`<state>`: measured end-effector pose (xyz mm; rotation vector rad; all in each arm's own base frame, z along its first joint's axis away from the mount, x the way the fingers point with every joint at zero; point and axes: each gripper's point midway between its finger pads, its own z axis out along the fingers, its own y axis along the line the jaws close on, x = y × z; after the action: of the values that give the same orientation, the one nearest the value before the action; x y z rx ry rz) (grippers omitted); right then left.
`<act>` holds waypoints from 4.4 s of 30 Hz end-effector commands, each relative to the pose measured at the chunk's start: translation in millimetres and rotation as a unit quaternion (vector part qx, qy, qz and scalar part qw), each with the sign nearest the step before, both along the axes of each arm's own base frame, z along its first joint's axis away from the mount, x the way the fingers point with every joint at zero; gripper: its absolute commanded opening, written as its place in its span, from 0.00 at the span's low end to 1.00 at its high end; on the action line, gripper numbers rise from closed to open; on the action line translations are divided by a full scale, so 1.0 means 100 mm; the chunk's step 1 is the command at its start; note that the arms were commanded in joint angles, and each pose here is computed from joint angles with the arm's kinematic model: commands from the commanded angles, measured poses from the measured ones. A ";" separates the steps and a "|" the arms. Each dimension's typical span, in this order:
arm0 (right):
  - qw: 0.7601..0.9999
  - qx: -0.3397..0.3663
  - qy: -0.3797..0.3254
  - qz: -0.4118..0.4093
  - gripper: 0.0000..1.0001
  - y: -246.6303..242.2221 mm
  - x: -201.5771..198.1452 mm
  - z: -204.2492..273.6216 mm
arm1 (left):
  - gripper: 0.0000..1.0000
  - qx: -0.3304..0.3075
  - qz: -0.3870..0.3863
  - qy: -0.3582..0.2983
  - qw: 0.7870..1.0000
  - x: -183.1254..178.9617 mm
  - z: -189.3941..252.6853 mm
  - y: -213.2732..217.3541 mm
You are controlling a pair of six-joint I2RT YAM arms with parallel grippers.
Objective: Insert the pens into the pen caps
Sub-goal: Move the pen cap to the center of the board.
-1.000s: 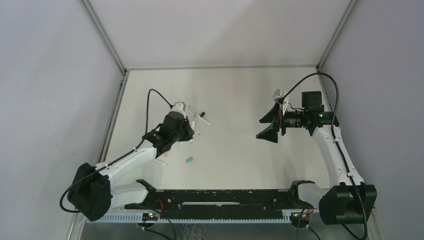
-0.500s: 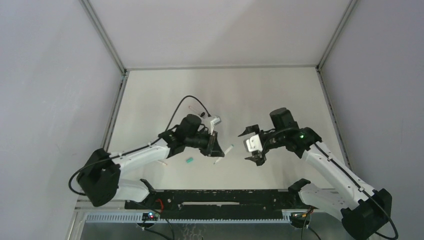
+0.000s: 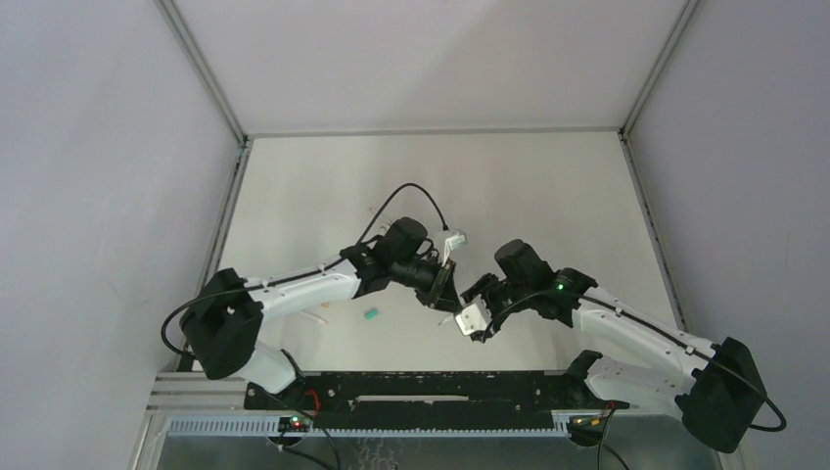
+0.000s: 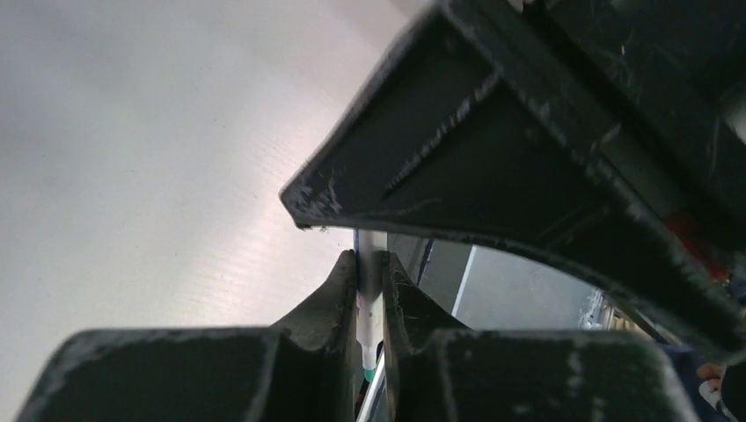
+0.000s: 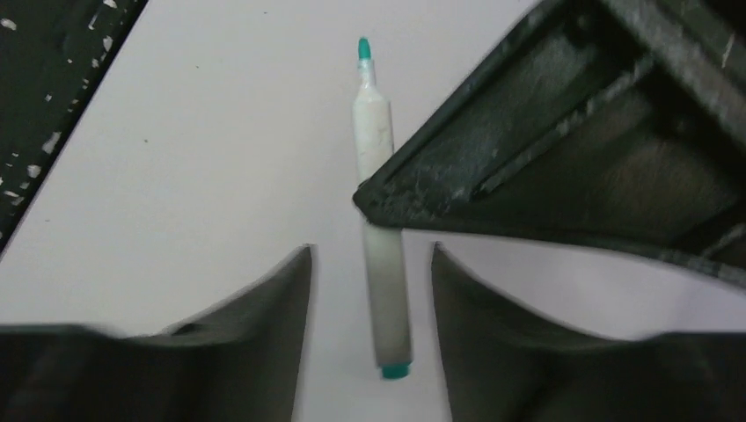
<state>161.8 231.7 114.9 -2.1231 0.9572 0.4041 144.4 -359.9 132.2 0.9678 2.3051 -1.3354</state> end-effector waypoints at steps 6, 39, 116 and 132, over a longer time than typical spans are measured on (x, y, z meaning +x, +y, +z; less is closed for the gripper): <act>1.000 0.010 -0.009 0.017 0.04 0.13 -0.10 0.08 | 0.01 -0.022 -0.005 -0.028 0.999 0.04 0.24 -0.12; 0.947 0.140 0.268 -0.106 0.00 -0.13 -0.19 0.88 | 0.67 0.145 0.457 -0.155 0.864 0.42 -0.20 1.97; 0.955 0.144 0.226 -0.128 0.00 -0.41 -0.05 0.83 | 0.45 0.355 0.062 -0.276 0.891 0.77 -0.82 0.98; 0.955 0.143 0.227 -0.128 0.00 -0.42 -0.05 0.83 | 0.00 0.037 0.316 -0.055 0.946 0.21 -0.54 0.79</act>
<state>155.3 187.8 183.4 -1.6483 1.3793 0.8770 175.0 -254.0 74.1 0.5343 2.2824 -0.6115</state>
